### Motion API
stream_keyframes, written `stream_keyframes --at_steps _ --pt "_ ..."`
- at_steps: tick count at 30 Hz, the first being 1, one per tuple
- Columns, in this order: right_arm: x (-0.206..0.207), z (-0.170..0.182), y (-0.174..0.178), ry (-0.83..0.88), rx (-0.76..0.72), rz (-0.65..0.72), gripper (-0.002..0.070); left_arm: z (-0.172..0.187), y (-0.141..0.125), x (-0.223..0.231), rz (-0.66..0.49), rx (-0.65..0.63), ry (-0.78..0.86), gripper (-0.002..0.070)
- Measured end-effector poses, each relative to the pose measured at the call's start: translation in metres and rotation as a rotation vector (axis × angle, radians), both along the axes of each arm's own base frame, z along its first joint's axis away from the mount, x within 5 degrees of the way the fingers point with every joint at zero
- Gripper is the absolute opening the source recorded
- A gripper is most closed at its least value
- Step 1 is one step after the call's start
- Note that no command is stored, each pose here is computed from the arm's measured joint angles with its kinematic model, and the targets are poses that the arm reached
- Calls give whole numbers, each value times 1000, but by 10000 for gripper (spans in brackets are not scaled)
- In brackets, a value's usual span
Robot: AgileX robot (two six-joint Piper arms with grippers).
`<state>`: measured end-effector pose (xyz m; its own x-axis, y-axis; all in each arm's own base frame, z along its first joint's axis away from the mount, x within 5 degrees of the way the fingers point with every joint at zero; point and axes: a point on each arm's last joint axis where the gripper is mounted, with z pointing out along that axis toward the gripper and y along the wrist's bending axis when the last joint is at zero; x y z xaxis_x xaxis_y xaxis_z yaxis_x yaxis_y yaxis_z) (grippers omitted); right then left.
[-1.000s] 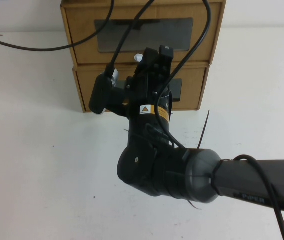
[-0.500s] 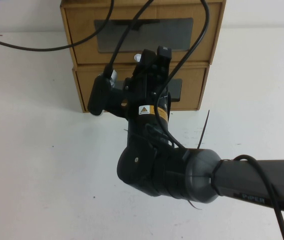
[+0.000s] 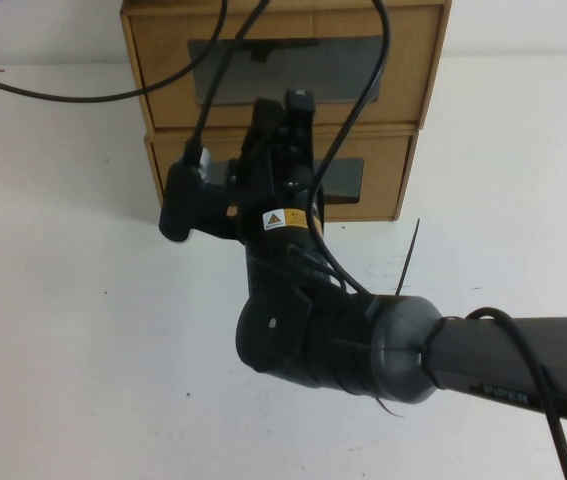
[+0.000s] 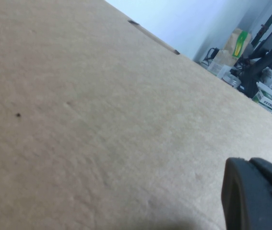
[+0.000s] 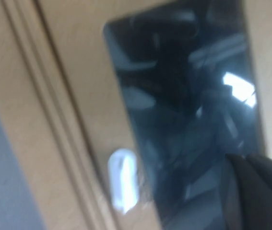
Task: Open the shoe box
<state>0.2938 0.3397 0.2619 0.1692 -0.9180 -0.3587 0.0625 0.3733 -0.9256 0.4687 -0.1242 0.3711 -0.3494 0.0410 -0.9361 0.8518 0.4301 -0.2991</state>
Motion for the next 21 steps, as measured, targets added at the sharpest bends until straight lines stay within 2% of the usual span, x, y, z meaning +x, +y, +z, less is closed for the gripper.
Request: stream_keyframes --at_steps 4,9,14,21 --pt "-1 4 4 -53 -35 38 -18 0 0 0 0 0 1 -7" --pt "0 4 2 -65 -40 14 -18 0 0 0 -4 0 2 -7" --pt "8 -1 -6 -17 -141 -35 -18 0 0 -1 -6 1 0 -7" --pt "23 -9 -22 72 -206 -105 -14 0 0 -1 -8 2 -1 -7"
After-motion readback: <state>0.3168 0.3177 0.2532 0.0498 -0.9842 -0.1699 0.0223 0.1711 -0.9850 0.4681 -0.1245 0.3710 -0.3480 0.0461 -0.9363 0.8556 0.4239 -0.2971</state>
